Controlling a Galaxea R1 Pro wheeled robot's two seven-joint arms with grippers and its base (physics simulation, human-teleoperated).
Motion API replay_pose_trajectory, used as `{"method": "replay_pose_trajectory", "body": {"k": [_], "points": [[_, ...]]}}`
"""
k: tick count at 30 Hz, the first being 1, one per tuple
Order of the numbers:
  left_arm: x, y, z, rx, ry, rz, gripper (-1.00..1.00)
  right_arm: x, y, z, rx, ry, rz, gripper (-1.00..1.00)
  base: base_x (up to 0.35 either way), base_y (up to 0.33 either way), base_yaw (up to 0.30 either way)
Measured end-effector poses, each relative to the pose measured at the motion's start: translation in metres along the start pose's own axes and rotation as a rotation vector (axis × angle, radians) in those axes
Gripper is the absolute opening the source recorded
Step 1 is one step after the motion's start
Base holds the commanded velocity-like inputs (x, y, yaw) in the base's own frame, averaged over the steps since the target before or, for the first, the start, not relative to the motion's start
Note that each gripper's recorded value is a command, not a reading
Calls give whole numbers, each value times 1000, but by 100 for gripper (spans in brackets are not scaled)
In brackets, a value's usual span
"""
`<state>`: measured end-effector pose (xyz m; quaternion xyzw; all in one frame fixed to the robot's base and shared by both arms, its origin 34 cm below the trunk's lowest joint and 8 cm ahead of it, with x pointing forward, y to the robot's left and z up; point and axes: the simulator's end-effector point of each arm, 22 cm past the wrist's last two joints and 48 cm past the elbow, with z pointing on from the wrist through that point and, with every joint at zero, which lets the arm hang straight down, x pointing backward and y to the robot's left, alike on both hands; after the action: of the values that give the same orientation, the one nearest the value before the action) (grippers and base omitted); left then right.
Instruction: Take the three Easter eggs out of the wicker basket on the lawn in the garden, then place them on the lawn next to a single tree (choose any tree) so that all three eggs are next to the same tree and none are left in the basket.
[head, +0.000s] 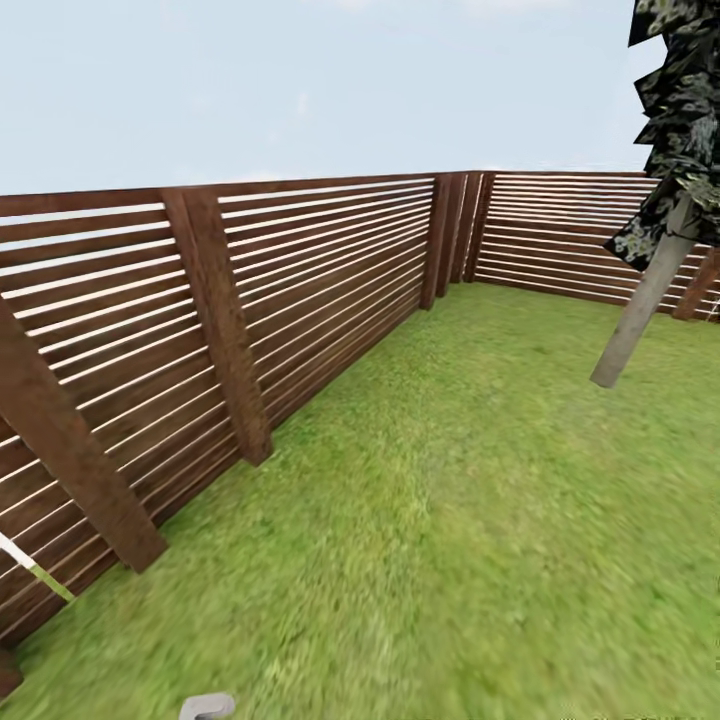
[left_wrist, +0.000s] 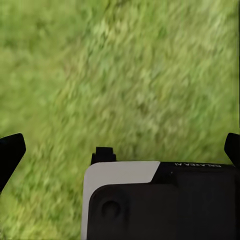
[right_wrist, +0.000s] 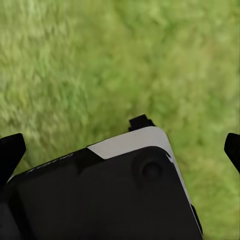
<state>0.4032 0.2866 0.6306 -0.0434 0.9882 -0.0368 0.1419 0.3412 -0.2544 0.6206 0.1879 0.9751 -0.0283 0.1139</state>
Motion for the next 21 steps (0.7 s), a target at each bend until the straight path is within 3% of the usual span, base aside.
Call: {"method": "replay_pose_trajectory", "body": {"k": [21], "points": [[12,2,5,-4,27,-2,100,11,-5,4,4,28,-4,100,9,0,-181]]}}
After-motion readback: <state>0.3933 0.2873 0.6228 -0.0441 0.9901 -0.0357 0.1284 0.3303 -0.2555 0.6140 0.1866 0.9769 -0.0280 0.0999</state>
